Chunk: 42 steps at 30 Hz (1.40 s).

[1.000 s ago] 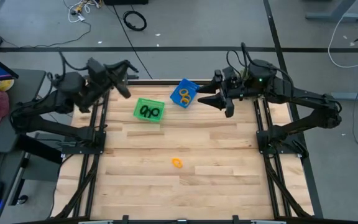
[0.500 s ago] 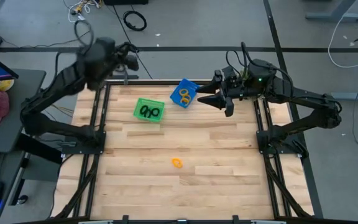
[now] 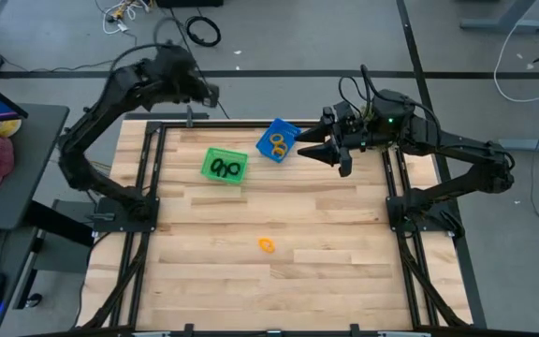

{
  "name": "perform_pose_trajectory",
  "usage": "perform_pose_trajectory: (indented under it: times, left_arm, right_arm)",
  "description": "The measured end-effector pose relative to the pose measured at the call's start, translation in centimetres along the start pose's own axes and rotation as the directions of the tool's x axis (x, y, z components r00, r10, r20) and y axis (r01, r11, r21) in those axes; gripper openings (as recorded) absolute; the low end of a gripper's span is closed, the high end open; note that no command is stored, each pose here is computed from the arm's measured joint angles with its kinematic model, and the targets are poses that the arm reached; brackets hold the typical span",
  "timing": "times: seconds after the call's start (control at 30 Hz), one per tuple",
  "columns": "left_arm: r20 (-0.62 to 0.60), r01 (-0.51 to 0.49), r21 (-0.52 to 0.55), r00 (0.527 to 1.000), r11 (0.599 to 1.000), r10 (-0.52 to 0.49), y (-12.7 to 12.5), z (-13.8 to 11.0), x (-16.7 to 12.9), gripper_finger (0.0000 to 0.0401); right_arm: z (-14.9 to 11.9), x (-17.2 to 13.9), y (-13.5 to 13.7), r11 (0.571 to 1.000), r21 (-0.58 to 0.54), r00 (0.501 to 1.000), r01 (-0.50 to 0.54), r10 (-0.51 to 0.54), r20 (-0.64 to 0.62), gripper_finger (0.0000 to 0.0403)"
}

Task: Sort spring keychains into baskets
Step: Put the black spring keychain into the green basket

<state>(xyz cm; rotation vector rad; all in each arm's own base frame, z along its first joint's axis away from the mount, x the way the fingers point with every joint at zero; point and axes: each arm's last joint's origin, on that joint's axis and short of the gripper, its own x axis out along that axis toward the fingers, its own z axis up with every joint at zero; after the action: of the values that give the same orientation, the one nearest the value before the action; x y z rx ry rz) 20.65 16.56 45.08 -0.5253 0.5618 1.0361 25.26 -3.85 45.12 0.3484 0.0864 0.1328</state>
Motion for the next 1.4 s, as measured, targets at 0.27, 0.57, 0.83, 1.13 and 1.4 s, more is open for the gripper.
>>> perform_pose_trajectory:
  times: [0.27, 0.57, 0.83, 1.13, 1.4]
  left_arm:
    - [-0.289, -0.09, 0.082, 0.951, 0.993, 0.11, -1.0, -1.9, 5.4, 0.0017]
    - [-0.415, -0.086, 0.178, 0.897, 0.98, 0.154, -4.5, -4.1, 10.8, 0.0018]
    - [-0.468, -0.076, 0.245, 0.864, 0.966, 0.187, -7.0, -6.2, 13.1, 0.0017]
    - [-0.487, -0.084, 0.267, 0.848, 0.96, 0.21, -7.8, -7.9, 14.2, 0.0017]
    - [-0.602, -0.053, 0.244, 0.775, 0.968, 0.194, -7.4, -13.6, 17.5, 0.0017]
  right_arm:
    - [0.0, 0.0, 0.0, 1.0, 0.0, 1.0, 0.0, 0.0, -0.002, 0.0219]
    - [-0.4, 0.0, -0.1, 1.0, 0.016, 0.999, -0.011, 0.011, -0.05, 0.0219]
    - [-0.6, 0.0, -0.1, 1.0, 0.017, 0.998, -0.006, 0.007, -0.063, 0.0219]
    - [-0.6, 0.0, -0.1, 1.0, 0.015, 0.998, -0.006, 0.007, -0.063, 0.0219]
    - [-0.6, 0.0, -0.1, 1.0, 0.012, 0.998, -0.004, 0.005, -0.07, 0.0219]
